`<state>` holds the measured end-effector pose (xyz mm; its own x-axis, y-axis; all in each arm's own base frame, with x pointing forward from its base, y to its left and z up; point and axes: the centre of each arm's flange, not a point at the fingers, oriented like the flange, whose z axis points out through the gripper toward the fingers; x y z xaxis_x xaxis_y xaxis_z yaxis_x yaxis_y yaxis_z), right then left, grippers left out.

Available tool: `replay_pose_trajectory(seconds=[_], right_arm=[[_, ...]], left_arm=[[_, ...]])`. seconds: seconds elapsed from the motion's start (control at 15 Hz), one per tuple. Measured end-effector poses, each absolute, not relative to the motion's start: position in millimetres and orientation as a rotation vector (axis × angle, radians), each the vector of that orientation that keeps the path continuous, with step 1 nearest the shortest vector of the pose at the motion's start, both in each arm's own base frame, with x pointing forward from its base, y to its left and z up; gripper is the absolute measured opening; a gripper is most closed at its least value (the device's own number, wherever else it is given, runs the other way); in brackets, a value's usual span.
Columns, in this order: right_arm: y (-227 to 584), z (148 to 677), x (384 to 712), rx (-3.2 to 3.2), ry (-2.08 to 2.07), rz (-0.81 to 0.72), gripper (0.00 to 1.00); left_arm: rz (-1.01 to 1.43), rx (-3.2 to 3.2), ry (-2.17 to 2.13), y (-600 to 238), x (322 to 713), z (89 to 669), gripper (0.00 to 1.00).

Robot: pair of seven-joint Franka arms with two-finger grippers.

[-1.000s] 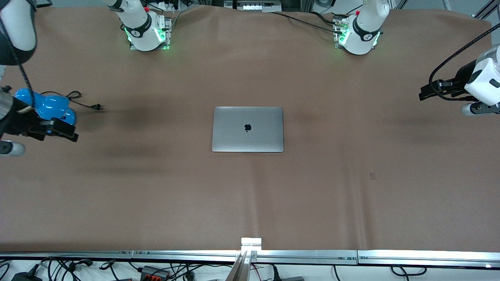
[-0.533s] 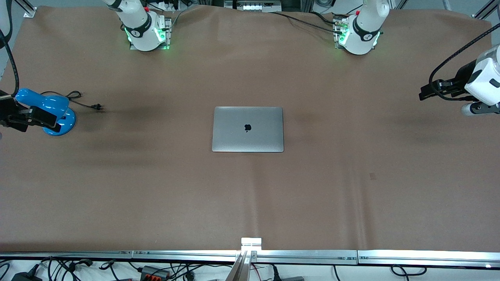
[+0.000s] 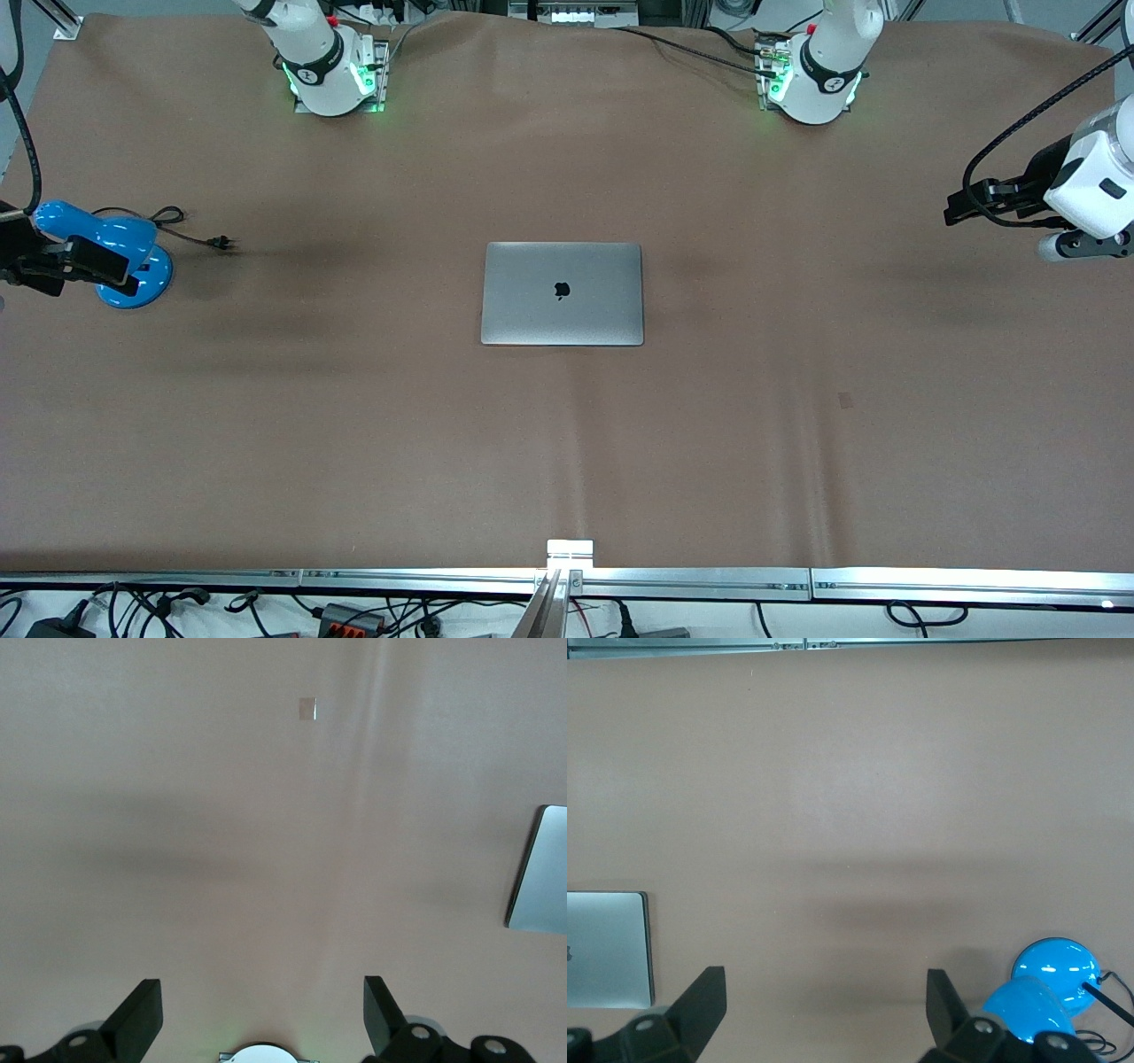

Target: Close laptop with both arms from behind

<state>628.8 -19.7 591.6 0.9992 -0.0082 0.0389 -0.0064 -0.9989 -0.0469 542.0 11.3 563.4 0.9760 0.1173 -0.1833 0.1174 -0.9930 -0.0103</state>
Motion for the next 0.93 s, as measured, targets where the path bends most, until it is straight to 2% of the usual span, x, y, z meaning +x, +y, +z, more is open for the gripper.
replay_pose_trajectory(seconds=[0.2,0.67,0.93], right_arm=[[-22.7,589.2,618.1,-3.113,0.013,-0.037,1.00],[-21.0,576.7,553.1,-3.130,0.001,0.007,1.00],[-19.2,574.8,541.7,-3.129,-0.004,0.021,1.00]], left_arm=[[-0.292,3.122,0.187,11.5,541.8,563.3,1.00],[-0.313,3.120,0.188,11.5,540.2,562.4,1.00],[-0.316,3.120,0.187,11.2,539.9,562.3,1.00]])
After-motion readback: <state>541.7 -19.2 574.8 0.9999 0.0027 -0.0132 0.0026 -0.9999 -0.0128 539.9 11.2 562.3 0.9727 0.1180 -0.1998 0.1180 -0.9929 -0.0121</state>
